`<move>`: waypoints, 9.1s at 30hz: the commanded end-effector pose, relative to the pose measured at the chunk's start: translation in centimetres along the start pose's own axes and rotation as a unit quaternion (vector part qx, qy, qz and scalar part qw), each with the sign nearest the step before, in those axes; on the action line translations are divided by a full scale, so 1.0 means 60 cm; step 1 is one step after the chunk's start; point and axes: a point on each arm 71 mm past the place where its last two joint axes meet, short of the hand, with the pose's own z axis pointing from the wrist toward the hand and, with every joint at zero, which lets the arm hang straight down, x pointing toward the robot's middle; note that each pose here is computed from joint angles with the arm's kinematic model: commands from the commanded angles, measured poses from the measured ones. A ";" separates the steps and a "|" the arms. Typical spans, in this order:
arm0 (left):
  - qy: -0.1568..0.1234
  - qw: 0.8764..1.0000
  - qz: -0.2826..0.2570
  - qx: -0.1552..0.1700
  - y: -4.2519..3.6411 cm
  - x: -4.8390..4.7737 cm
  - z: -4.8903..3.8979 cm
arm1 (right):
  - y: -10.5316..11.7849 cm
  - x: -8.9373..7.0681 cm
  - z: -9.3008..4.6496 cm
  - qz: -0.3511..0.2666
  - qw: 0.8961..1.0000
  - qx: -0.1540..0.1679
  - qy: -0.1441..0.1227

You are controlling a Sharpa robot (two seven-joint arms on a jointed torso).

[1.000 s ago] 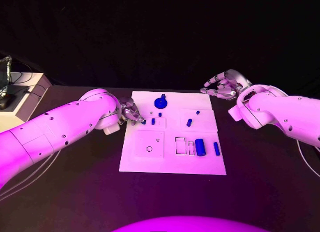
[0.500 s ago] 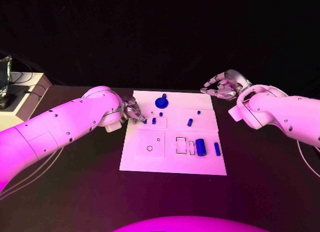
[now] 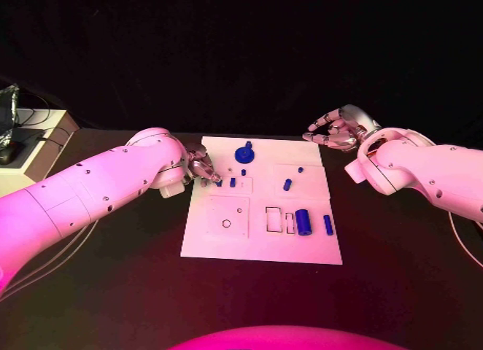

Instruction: Assemble the parts on the task board

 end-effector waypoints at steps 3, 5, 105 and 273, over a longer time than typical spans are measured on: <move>0.020 1.000 0.011 0.005 -0.007 0.012 0.002 | 0.002 0.002 0.000 -0.002 1.000 -0.006 0.006; 0.019 1.000 0.011 0.005 -0.008 0.011 0.002 | 0.002 0.003 0.000 -0.002 1.000 -0.007 0.006; 0.006 1.000 -0.002 -0.001 0.000 0.006 0.008 | 0.002 0.004 -0.001 0.000 1.000 -0.008 0.006; -0.184 0.941 0.130 0.254 -0.092 0.025 0.044 | 0.022 0.013 0.001 0.028 0.999 -0.046 -0.010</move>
